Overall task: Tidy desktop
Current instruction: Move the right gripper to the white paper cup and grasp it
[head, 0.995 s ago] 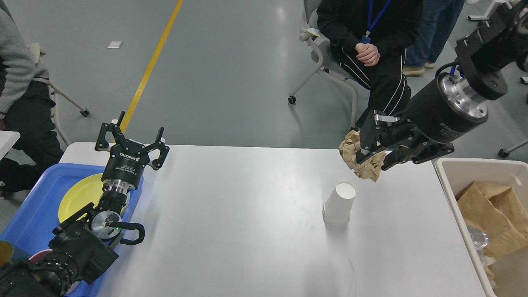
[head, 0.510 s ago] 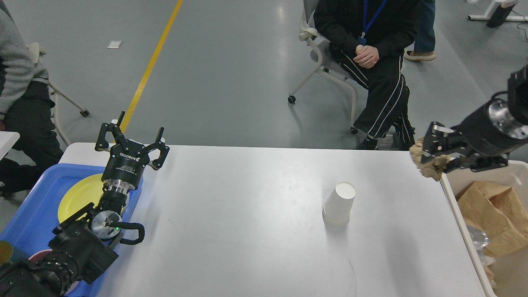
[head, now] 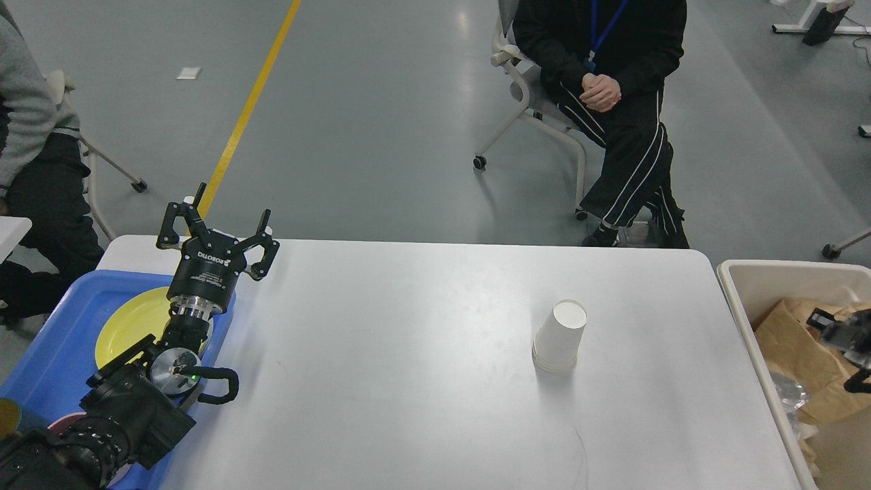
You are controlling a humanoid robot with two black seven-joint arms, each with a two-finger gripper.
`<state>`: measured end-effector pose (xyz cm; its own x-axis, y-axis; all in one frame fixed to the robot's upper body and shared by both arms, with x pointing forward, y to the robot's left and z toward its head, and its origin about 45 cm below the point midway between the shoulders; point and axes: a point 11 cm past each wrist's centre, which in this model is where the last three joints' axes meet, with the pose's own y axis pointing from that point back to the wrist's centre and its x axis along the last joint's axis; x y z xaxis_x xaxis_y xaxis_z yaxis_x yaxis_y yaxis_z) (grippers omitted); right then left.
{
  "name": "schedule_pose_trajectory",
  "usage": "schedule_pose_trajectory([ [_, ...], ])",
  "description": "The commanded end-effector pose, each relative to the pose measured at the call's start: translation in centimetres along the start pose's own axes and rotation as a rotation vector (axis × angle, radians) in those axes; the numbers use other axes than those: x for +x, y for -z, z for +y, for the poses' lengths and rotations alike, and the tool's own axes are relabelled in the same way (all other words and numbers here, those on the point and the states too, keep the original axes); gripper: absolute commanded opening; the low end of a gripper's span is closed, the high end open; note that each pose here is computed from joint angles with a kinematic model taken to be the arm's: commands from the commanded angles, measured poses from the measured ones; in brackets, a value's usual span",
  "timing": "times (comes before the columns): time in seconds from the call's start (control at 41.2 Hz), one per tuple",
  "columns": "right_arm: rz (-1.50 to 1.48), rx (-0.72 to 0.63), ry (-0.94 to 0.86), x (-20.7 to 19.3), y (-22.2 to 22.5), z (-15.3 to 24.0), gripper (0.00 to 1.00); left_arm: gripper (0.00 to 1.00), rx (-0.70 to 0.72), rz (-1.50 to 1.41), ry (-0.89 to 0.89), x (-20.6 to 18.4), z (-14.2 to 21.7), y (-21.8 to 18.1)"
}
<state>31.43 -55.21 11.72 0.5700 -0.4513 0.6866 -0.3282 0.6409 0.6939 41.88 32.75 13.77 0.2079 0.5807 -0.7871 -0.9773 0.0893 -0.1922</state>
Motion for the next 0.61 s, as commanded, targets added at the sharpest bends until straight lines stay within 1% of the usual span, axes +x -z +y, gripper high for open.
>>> schedule_pose_trajectory([
  [0.0,-0.04,-0.037,-0.007,-2.5,-1.3,-1.5,0.45,0.99,0.0,0.0,0.0,0.0,0.0,0.0],
  [0.024,-0.035,-0.035,-0.003,-2.8,-1.2,-1.5,0.99,0.99,0.0,0.0,0.0,0.0,0.0,0.0],
  [0.049,-0.03,-0.034,0.01,-3.2,-1.0,-1.5,1.0,0.99,0.0,0.0,0.001,0.0,0.0,0.0],
  [0.073,-0.027,-0.03,0.014,-3.5,-0.8,-1.5,0.96,0.99,0.0,0.0,0.0,0.0,0.0,0.0],
  [0.097,-0.024,-0.031,0.016,-3.6,-0.7,-1.5,1.0,0.99,0.0,0.0,0.001,0.0,0.0,0.0],
  [0.583,-0.042,-0.019,-0.001,-2.5,-0.3,-1.3,1.0,0.99,0.0,0.0,0.001,0.0,0.0,0.0],
])
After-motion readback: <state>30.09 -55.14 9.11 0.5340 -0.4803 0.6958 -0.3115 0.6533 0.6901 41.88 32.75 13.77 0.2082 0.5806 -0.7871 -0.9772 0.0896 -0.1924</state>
